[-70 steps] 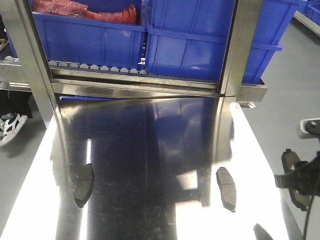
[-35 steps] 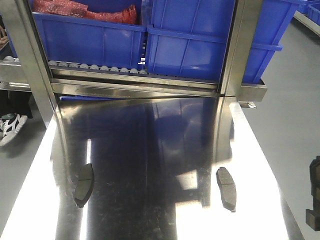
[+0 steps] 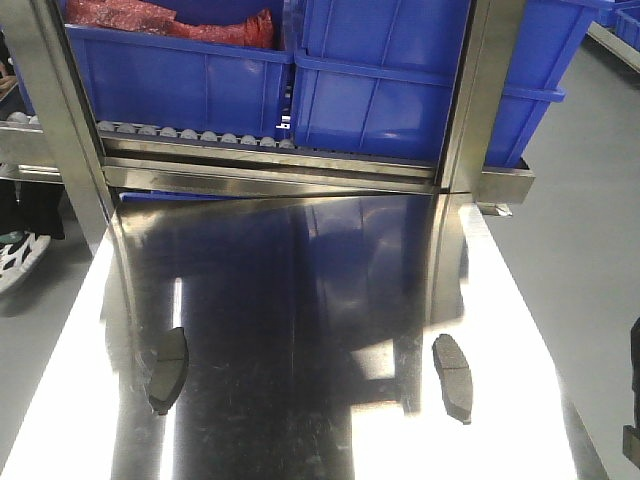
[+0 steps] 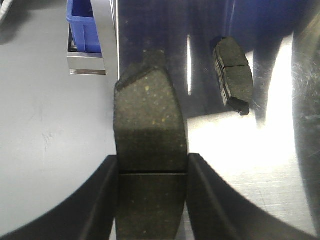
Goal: Move and align brake pads A on conveyor
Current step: 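Lift the grey brake pad off the table with the right gripper, then turn the base away from the table holding both brake pads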
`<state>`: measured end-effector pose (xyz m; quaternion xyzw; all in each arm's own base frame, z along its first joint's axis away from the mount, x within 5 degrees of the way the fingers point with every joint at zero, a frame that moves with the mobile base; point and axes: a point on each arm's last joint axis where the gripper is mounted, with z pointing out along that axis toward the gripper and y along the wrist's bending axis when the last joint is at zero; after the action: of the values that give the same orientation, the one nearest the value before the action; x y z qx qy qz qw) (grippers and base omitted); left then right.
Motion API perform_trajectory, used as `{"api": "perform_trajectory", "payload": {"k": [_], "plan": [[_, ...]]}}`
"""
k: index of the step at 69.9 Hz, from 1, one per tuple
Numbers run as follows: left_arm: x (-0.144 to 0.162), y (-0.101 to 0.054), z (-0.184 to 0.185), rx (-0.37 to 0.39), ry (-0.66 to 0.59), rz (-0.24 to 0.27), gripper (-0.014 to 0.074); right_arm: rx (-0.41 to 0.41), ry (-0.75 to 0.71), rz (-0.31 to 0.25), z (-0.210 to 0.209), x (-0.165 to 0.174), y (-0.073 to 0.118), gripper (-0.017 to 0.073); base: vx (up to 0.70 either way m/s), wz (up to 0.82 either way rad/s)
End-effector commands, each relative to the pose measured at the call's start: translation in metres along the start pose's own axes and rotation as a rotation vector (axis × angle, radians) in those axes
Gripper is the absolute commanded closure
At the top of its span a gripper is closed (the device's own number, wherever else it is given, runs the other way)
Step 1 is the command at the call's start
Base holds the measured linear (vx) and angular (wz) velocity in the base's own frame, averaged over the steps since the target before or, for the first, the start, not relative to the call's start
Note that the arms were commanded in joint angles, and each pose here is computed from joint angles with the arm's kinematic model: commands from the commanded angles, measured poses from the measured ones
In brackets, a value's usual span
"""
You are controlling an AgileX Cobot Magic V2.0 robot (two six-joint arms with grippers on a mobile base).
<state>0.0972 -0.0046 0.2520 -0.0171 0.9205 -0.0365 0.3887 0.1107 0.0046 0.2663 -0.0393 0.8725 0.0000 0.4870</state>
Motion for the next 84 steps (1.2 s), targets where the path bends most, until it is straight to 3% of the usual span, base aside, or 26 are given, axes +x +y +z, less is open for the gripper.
{"api": "perform_trajectory", "payload": {"k": [1, 84], "plan": [[-0.0141, -0.0019, -0.0063, 0.013, -0.104, -0.004, 0.0465, 0.008, -0.113, -0.003, -0.0053, -0.0167, -0.0011, 0.0445, 0.00, 0.00], [-0.0141, -0.0019, -0.0063, 0.013, -0.104, -0.004, 0.0465, 0.006, -0.107, 0.001, -0.0052, -0.0162, -0.0009, 0.0445, 0.00, 0.00]]}}
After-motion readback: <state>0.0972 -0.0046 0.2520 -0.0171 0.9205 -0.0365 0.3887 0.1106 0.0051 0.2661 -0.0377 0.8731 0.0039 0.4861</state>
